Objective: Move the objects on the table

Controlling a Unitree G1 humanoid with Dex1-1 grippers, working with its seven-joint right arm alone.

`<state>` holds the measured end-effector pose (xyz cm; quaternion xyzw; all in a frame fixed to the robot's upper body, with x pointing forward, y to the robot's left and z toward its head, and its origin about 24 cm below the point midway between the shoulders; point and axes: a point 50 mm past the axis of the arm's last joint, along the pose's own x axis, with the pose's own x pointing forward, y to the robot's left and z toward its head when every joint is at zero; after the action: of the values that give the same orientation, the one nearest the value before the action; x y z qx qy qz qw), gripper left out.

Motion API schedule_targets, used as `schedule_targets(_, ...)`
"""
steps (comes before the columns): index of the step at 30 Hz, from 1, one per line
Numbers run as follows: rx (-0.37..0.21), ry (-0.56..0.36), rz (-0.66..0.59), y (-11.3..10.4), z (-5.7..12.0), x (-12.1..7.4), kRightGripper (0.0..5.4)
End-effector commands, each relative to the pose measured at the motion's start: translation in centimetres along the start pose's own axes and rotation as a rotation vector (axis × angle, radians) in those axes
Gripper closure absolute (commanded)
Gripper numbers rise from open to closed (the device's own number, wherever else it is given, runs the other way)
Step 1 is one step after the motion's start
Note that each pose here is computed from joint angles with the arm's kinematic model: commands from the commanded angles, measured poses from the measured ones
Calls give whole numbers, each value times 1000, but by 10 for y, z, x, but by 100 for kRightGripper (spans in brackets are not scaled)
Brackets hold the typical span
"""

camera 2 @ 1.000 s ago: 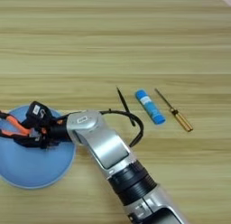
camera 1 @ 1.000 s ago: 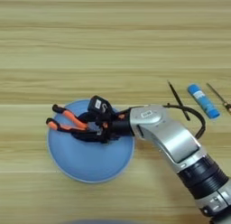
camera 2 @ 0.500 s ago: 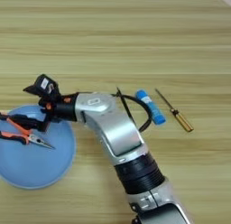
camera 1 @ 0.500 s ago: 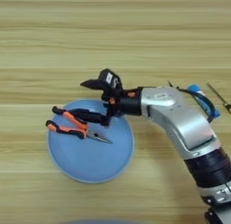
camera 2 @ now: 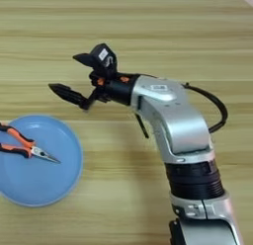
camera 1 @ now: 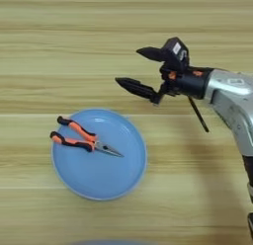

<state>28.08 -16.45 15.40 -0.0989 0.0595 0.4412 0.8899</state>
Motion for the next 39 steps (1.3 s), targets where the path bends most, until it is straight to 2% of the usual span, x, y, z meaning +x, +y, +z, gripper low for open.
schedule_targets(1,-71,-7,-131,-25,15,-23,3)
schedule_targets(9,-52,124,-336,-62,-6,-66,3)
schedule_targets(18,-29,240,-484,-88,-29,-98,3)
schedule_targets(28,27,327,-537,-102,-58,-109,3)
schedule_targets(39,64,374,-551,-106,-78,-110,3)
